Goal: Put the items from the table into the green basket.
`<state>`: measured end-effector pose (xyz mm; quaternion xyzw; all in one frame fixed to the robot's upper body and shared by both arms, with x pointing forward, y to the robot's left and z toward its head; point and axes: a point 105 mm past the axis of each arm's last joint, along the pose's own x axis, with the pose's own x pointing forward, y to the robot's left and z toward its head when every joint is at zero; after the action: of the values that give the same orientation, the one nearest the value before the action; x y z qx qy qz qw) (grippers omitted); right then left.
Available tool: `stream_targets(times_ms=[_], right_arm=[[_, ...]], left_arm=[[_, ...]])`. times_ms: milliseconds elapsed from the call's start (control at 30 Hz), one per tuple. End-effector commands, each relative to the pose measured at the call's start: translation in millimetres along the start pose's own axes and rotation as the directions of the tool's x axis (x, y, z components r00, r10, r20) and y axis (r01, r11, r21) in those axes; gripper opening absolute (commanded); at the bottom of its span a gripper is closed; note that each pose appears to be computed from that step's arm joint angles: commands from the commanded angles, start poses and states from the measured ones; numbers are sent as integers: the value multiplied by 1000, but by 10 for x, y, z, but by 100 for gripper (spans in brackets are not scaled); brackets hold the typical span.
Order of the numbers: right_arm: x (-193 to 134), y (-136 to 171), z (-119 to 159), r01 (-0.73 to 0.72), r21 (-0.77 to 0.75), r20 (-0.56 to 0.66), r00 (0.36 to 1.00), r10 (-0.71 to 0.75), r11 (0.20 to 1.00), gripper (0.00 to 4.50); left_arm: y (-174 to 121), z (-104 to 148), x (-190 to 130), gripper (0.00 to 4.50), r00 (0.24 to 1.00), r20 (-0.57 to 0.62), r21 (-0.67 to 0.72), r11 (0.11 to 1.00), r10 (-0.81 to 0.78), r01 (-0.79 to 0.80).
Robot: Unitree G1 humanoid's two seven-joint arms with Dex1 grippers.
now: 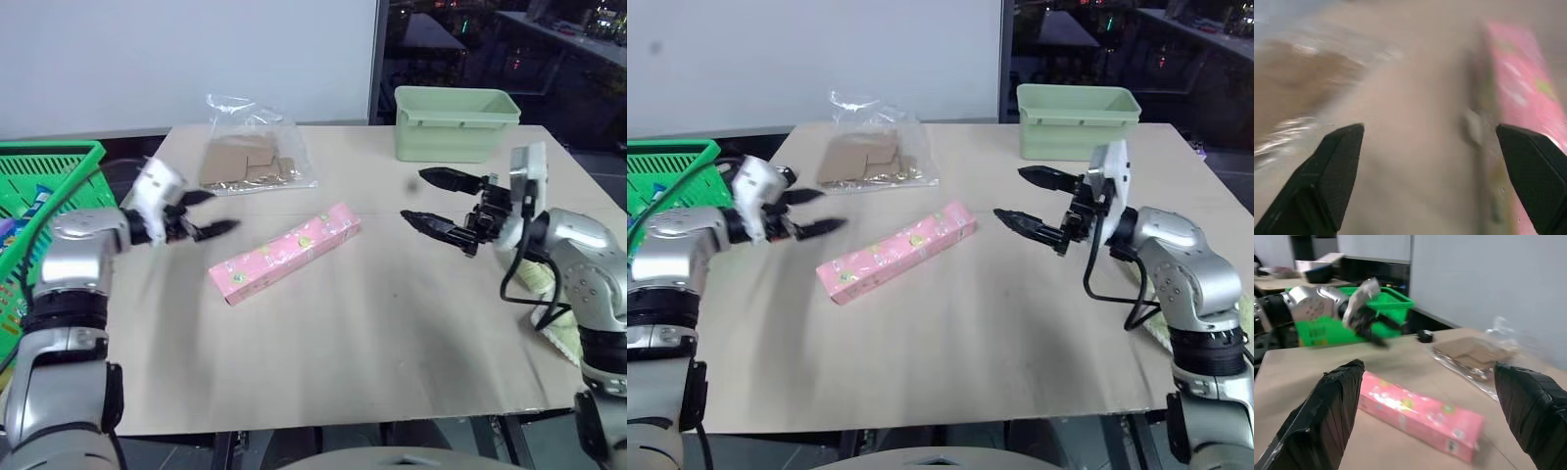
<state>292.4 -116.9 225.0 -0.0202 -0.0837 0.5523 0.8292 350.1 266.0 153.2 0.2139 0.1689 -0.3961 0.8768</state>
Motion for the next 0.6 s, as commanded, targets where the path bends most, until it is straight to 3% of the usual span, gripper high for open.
stream_targets(times_ms=[33,167,367,600], right_arm=[[-59,46,82,16,-48,7,1000,-16,999,450],[-128,87,-52,26,-41,-65,997,-29,999,450],[-301,132,-406,32,-36,-260,965,-40,999,450],[-321,162,-449,34,-27,-273,961,-40,999,450]], left_arm=[[-145,160,27,445,993,-80,85,992,-85,92],[-415,95,99,445,958,-174,65,969,-226,240],[-382,-107,182,445,932,-315,103,970,-178,220],[-353,-185,327,445,921,-366,166,965,-131,204]])
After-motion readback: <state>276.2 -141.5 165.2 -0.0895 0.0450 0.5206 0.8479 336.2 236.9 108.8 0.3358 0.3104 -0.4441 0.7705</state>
